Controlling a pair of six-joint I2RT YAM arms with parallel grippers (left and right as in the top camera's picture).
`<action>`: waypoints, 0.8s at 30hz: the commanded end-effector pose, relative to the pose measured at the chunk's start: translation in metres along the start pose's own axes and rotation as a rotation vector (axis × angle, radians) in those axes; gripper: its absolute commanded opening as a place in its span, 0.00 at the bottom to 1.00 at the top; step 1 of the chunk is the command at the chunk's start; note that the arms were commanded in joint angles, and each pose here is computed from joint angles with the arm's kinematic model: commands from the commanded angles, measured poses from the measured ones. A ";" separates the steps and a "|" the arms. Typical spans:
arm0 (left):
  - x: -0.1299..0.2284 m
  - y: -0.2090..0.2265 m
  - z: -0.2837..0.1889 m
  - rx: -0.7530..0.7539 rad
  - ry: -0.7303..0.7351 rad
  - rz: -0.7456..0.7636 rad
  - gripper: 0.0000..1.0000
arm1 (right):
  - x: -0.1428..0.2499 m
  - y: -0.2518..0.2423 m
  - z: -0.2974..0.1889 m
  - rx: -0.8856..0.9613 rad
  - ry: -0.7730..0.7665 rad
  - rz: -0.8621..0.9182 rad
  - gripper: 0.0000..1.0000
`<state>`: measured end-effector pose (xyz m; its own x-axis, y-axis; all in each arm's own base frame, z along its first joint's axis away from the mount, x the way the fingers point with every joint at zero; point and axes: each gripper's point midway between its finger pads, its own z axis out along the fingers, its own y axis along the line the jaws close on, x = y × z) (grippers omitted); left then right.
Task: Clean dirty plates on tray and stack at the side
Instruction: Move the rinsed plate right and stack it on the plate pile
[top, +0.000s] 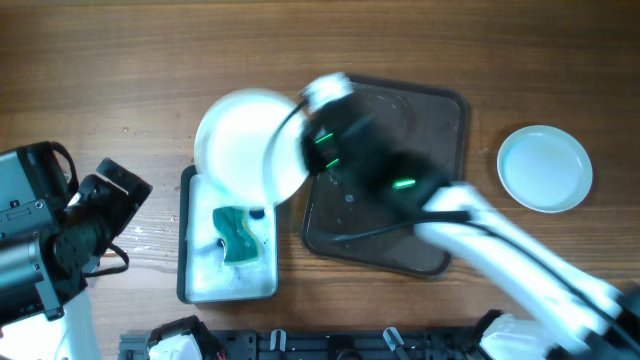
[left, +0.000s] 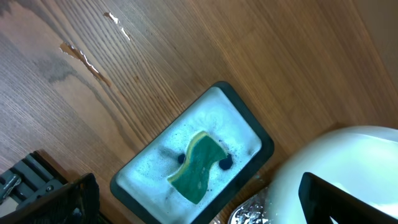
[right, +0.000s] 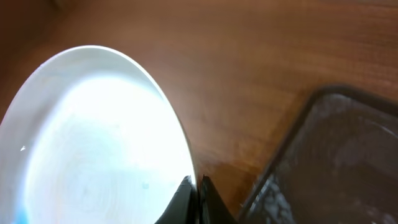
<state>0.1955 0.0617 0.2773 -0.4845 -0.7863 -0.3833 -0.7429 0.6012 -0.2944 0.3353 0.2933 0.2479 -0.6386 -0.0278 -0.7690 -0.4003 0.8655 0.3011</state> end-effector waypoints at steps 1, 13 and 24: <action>-0.004 -0.001 -0.005 0.010 -0.018 0.016 1.00 | -0.058 -0.042 -0.073 -0.117 -0.115 0.244 0.04; -0.004 -0.001 -0.005 0.010 -0.018 0.016 1.00 | 0.028 -0.367 -0.153 0.592 -0.031 0.893 0.04; -0.003 -0.001 -0.005 0.010 -0.018 0.016 1.00 | 0.143 -0.464 -0.149 0.822 0.205 1.187 0.04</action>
<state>0.1955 0.0617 0.2773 -0.4845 -0.7863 -0.3833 -0.7429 0.6012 -0.2944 0.3400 -0.1777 0.0939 -0.4498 0.8714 -0.1957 0.8227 0.4896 0.2888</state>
